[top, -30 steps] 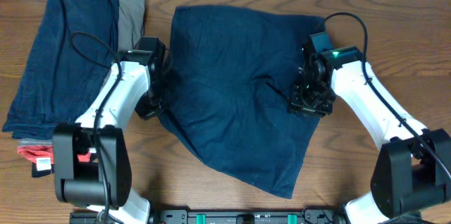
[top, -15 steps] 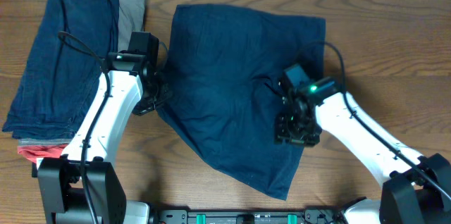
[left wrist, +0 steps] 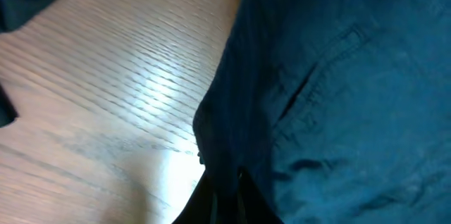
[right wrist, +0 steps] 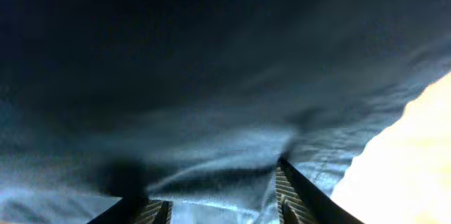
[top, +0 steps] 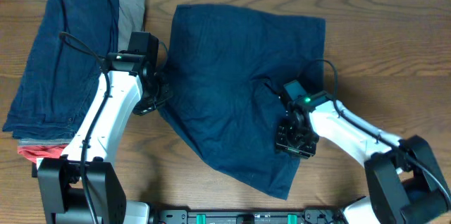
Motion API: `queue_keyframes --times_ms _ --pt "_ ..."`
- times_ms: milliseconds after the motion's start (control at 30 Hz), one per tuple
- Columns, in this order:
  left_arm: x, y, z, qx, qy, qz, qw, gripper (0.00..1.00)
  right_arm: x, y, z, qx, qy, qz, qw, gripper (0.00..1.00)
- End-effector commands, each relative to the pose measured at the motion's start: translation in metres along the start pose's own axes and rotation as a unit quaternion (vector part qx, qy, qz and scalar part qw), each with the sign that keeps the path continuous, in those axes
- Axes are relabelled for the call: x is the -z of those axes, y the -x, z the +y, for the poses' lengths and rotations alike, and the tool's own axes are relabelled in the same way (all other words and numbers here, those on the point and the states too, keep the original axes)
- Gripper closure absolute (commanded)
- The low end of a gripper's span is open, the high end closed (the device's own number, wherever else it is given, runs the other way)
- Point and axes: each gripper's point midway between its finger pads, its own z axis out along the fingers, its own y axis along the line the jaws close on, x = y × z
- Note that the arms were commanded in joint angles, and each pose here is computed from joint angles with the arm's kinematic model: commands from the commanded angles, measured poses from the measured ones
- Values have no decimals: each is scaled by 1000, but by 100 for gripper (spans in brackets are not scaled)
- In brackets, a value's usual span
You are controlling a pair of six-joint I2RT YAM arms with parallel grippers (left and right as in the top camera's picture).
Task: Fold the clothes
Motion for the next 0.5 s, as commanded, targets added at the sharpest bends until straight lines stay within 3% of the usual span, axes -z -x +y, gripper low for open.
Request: queue_keyframes --times_ms 0,200,467 --pt "4 -9 -12 -35 -38 18 999 94 -8 16 -16 -44 -2 12 999 57" --pt "6 -22 -20 -39 -62 49 996 94 -7 49 -40 -82 17 -5 996 59" --pt "7 -48 -55 -98 -86 62 990 94 38 120 -62 -88 15 -111 990 59"
